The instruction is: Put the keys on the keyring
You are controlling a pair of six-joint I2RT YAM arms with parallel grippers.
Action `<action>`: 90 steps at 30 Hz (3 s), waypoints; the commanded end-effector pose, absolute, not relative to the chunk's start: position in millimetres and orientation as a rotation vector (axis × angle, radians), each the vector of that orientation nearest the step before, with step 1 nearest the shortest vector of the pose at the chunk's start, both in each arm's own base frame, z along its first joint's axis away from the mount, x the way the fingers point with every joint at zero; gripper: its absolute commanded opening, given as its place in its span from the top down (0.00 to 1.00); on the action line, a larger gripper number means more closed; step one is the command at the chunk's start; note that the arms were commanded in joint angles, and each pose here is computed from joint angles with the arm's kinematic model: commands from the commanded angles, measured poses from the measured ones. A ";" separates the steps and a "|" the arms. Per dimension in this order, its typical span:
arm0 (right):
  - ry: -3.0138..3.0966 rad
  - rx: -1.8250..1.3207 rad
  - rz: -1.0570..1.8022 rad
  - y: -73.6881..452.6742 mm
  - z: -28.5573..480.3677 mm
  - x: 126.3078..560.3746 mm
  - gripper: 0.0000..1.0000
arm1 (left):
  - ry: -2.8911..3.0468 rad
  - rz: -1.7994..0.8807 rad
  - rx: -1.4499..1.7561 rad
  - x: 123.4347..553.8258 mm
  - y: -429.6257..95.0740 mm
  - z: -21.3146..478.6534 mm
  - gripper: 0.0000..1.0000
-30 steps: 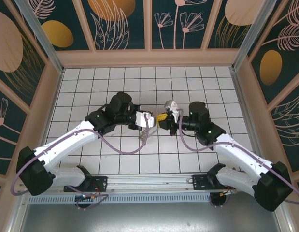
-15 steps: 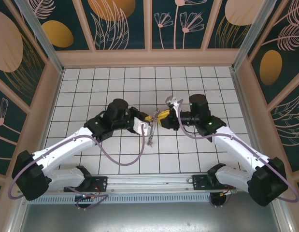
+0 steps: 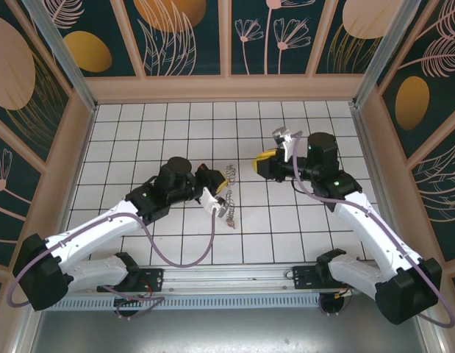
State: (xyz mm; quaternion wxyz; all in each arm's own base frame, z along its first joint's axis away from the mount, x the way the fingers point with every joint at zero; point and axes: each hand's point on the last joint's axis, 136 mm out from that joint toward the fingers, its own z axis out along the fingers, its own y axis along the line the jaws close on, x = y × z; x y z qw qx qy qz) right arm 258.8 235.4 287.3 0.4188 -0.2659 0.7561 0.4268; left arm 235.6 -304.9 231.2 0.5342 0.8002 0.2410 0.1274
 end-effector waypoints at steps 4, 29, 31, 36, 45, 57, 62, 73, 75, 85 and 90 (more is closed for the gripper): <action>2.069 -0.340 1.260 253.1 300.8 270.3 0.64 | 0.339 0.593 1.852 248.5 -309.9 253.8 1.00; 1.381 -1.337 0.530 243.9 295.0 238.6 0.60 | 0.339 0.504 1.758 236.5 -315.3 269.8 1.00; 1.293 -1.457 0.530 250.3 290.6 234.9 0.60 | 0.332 0.497 1.759 234.4 -315.3 270.7 1.00; 1.270 -1.697 0.503 256.6 263.4 242.1 0.61 | 0.324 0.467 1.767 229.1 -315.4 269.8 1.00; 1.157 -1.744 0.630 270.8 269.6 228.5 0.61 | 0.330 0.428 1.773 220.3 -314.1 265.3 1.00; 1.148 -1.810 0.648 281.2 250.7 208.2 0.58 | 0.319 0.414 1.767 217.0 -317.4 266.8 1.00; 1.175 -1.840 0.606 285.4 237.9 213.6 0.58 | 0.337 0.407 1.747 218.0 -318.0 268.3 1.00; 1.187 -1.859 0.629 299.5 234.6 213.3 0.75 | 0.321 0.418 1.764 217.4 -317.6 265.7 1.00; 1.196 -1.850 0.635 300.6 235.4 213.5 0.78 | 0.314 0.419 1.775 216.3 -317.6 262.1 1.00; 1.159 -1.828 0.597 300.8 248.0 214.1 0.98 | 0.319 0.415 1.787 214.8 -315.9 258.4 1.00; 1.102 -1.773 0.500 297.2 260.3 218.1 1.00 | 0.355 0.397 1.785 212.6 -311.5 252.0 1.00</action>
